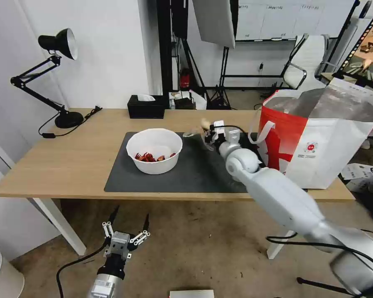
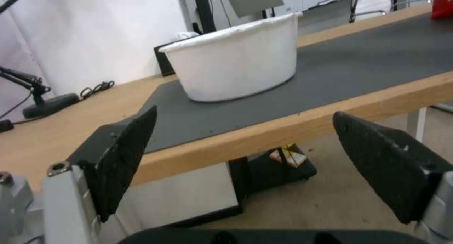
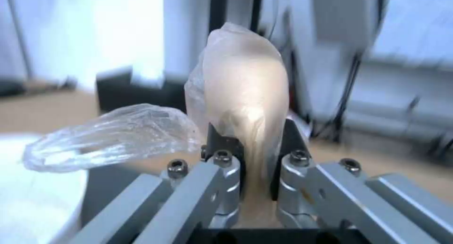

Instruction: Pick up the trash from the table and place it into the takeout bag.

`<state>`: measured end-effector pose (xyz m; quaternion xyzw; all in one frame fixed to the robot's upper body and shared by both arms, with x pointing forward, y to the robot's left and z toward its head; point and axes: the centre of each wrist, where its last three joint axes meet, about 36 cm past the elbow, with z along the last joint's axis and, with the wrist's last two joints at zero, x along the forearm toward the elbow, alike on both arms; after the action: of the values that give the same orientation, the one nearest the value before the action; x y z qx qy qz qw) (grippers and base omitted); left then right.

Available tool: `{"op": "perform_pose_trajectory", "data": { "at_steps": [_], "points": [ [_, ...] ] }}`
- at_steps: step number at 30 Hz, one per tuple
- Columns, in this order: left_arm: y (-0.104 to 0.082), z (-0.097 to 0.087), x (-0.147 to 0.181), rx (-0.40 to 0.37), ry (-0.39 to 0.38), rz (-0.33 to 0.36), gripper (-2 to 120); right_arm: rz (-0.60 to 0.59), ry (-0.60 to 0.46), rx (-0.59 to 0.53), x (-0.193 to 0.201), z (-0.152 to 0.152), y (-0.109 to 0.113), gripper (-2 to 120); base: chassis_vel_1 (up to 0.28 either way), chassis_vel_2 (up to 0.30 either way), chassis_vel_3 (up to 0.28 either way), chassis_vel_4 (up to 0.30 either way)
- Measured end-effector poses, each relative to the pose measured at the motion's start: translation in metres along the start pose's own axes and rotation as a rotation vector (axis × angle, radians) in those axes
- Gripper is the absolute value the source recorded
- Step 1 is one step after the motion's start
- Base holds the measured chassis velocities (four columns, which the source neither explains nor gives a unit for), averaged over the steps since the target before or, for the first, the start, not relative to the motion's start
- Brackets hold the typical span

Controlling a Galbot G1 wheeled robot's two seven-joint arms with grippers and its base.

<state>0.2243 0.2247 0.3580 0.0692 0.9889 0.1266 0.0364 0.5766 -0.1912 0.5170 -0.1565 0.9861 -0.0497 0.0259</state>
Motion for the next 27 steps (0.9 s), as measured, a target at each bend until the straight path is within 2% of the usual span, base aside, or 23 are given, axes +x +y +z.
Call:
{"op": "perform_pose_trajectory", "data": {
  "at_steps": [1,3,4,7,8,10,12,13,16,23,25,26,27],
  "points": [
    [0.0,0.0,0.0,0.0,0.0,0.0,100,0.0,0.0,0.0,0.0,0.0,0.0,6,0.0,0.0,0.0,0.0],
    [0.001,0.0,-0.002,0.0,-0.006,0.004,100,0.081,-0.109,0.039,0.026,-0.035,-0.016,6,0.0,0.0,0.0,0.0],
    [0.001,0.0,-0.002,0.0,-0.006,0.004,100,0.081,-0.109,0.039,0.026,-0.035,-0.016,6,0.0,0.0,0.0,0.0],
    [0.0,0.0,-0.005,0.002,-0.013,0.011,100,0.291,-0.203,0.104,0.054,-0.077,-0.044,5,0.0,0.0,0.0,0.0],
    [0.0,0.0,-0.005,0.002,-0.013,0.011,100,0.291,-0.203,0.104,0.054,-0.077,-0.044,5,0.0,0.0,0.0,0.0],
    [-0.001,0.001,-0.007,0.004,-0.016,0.017,100,0.401,-0.223,0.131,0.067,-0.094,-0.06,5,0.0,0.0,0.0,0.0],
    [-0.002,0.002,-0.009,0.005,-0.017,0.025,100,0.492,-0.213,0.141,0.079,-0.108,-0.076,5,0.0,0.0,0.0,0.0],
    [-0.002,0.002,-0.009,0.005,-0.017,0.025,100,0.492,-0.213,0.141,0.079,-0.108,-0.076,5,0.0,0.0,0.0,0.0],
    [-0.004,0.003,-0.011,0.006,-0.019,0.033,100,0.571,-0.167,0.127,0.089,-0.118,-0.098,5,0.0,0.0,0.0,0.0],
    [-0.004,0.003,-0.013,0.007,-0.021,0.041,100,0.599,-0.061,0.108,0.099,-0.116,-0.111,5,0.0,0.0,0.0,0.0],
    [-0.004,0.003,-0.014,0.006,-0.022,0.043,100,0.599,0.004,0.114,0.102,-0.113,-0.111,12,0.0,0.0,0.0,0.0],
    [-0.004,0.003,-0.014,0.006,-0.022,0.043,100,0.599,0.004,0.114,0.102,-0.113,-0.111,12,0.0,0.0,0.0,0.0],
    [-0.004,0.002,-0.014,0.006,-0.023,0.043,100,0.598,0.022,0.115,0.102,-0.113,-0.111,17,0.0,0.0,0.0,0.0]
  ]
}}
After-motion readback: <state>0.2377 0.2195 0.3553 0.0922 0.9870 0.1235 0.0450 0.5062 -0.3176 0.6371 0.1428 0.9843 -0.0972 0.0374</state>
